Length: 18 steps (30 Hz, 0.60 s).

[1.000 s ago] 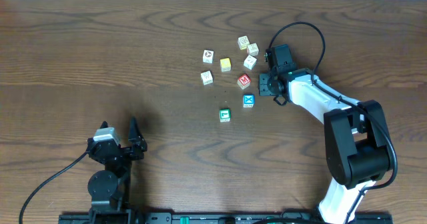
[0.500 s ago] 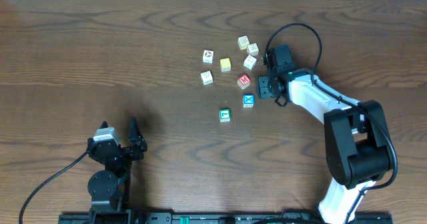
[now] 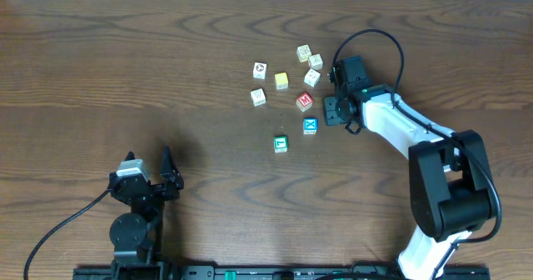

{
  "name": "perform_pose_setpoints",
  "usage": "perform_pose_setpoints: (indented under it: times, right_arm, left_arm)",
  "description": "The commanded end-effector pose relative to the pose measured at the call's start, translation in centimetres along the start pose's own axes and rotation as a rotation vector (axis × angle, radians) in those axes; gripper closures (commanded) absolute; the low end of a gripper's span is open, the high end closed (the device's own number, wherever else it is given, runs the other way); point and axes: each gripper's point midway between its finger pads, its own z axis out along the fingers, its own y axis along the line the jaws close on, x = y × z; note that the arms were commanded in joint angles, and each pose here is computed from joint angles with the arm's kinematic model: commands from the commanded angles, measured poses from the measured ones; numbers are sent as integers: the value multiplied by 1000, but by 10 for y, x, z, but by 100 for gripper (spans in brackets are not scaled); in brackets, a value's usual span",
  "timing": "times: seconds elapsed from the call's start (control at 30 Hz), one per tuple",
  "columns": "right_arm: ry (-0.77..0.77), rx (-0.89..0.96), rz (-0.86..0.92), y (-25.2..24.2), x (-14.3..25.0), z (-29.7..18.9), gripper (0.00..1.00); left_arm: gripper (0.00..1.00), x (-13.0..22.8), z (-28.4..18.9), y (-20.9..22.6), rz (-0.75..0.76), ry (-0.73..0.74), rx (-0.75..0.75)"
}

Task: Lift 4 blocks
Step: 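Lower the open right gripper around the yellow W block, then close the right gripper on the yellow W block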

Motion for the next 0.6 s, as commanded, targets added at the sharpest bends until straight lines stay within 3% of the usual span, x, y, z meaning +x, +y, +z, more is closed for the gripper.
perform_pose_setpoints:
  times: [0.0, 0.13, 0.37, 0.5, 0.57]
  right_arm:
    - [-44, -11, 6, 6, -11, -18, 51]
    - [-36, -9, 21, 6, -9, -20, 57]
    - [-25, -8, 41, 5, -6, -20, 49]
    - [-25, -7, 41, 5, -6, -20, 61]
    - [-25, -7, 42, 5, -6, -20, 61]
  left_arm:
    - [25, 17, 1, 4, 3, 52, -16]
    - [25, 17, 1, 4, 4, 53, -16]
    - [25, 17, 1, 4, 4, 53, -16]
    - [25, 17, 1, 4, 4, 53, -16]
    - [25, 17, 1, 4, 4, 53, -16]
